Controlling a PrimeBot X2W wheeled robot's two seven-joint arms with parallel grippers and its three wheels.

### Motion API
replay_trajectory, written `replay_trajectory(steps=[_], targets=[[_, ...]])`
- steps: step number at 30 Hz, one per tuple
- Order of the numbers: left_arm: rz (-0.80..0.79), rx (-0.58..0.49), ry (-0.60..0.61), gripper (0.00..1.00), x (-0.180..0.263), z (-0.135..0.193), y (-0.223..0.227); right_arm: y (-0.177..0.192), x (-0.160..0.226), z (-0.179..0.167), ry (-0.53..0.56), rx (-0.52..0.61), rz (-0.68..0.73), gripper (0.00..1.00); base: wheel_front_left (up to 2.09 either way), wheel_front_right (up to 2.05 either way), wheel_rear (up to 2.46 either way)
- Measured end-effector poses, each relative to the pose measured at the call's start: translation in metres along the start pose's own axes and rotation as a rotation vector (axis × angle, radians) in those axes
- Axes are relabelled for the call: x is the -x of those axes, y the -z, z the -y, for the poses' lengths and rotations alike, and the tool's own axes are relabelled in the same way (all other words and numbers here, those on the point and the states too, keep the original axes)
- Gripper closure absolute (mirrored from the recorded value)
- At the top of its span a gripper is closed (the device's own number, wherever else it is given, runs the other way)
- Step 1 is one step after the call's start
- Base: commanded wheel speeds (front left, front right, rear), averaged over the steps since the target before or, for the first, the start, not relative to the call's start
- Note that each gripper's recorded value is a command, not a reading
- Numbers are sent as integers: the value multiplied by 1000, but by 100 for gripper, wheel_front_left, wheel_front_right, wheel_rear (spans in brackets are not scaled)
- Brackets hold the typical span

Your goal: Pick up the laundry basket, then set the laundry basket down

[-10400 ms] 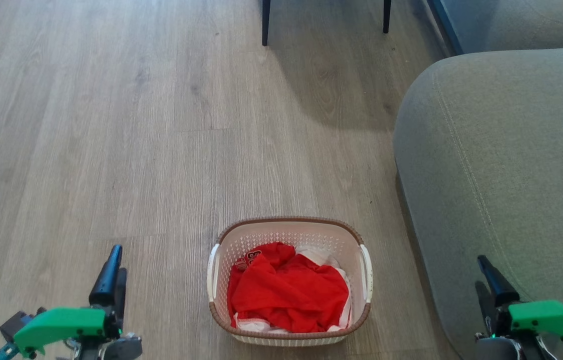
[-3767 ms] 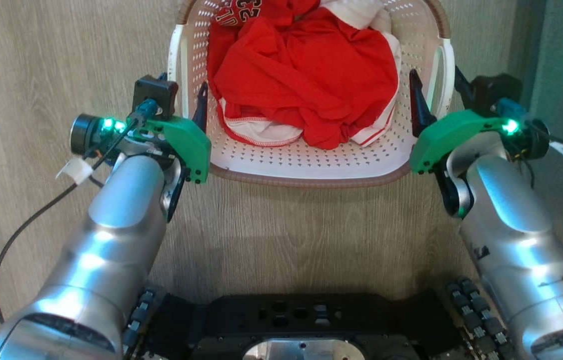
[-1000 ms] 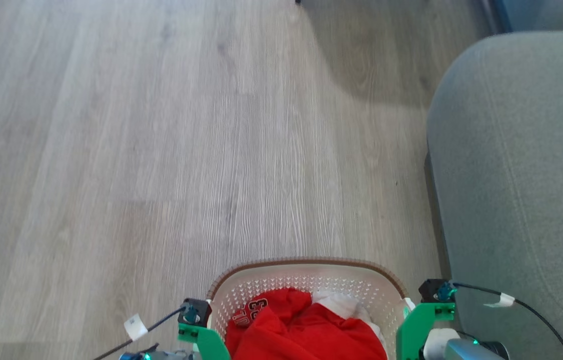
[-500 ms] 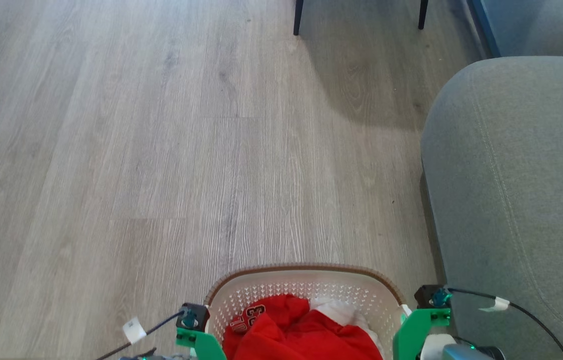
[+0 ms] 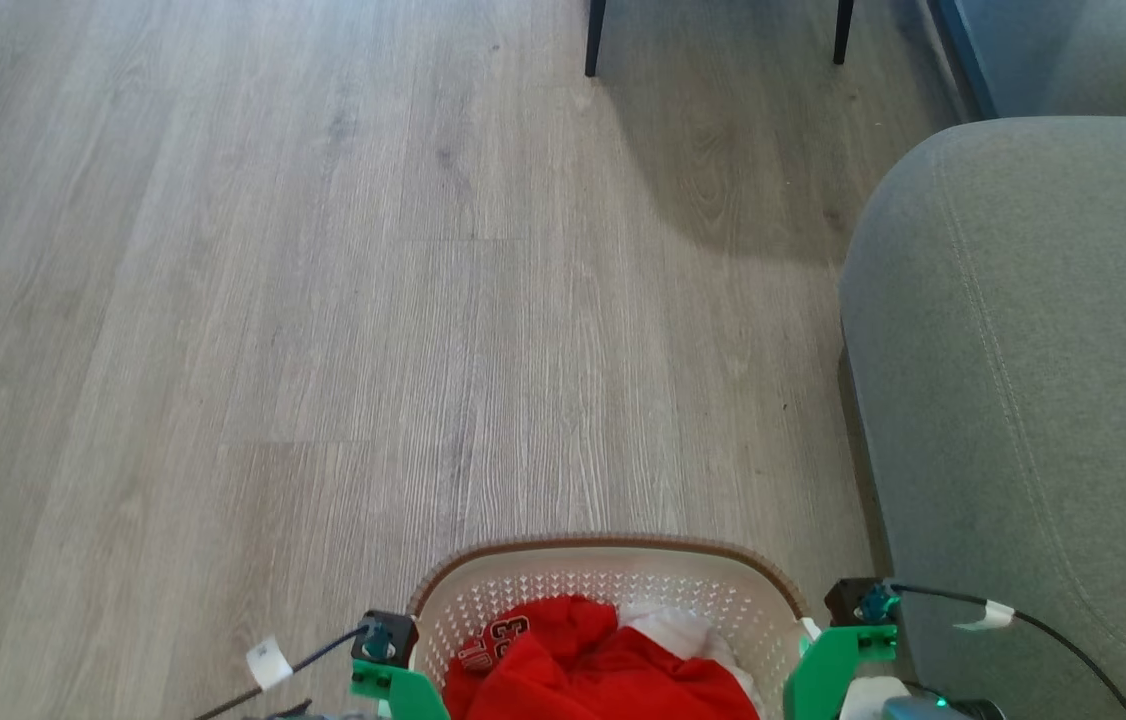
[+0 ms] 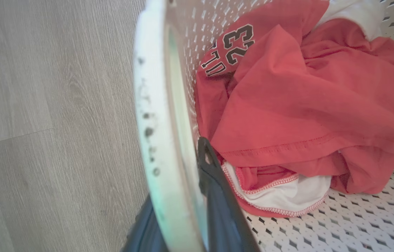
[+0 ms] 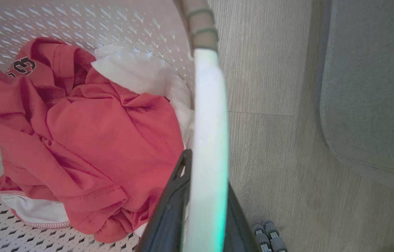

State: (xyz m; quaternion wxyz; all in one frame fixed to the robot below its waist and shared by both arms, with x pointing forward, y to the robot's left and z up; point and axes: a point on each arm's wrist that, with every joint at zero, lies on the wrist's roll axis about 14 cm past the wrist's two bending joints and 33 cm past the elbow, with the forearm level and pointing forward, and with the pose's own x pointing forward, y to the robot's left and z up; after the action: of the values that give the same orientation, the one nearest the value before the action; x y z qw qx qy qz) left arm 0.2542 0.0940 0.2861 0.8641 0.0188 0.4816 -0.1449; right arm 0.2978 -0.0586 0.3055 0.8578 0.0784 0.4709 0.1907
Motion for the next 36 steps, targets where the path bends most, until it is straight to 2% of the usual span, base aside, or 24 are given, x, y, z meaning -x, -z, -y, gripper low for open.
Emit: replay_trajectory(steps=[24,36], targets=[[-35,6,1,100,-5,-2,8,5,-5,1,-4,4,-21,100,0,0,0],[26,-26,-19,100,-38,-22,-53,-61,-38,17,0,39,44,100,0,0,0]])
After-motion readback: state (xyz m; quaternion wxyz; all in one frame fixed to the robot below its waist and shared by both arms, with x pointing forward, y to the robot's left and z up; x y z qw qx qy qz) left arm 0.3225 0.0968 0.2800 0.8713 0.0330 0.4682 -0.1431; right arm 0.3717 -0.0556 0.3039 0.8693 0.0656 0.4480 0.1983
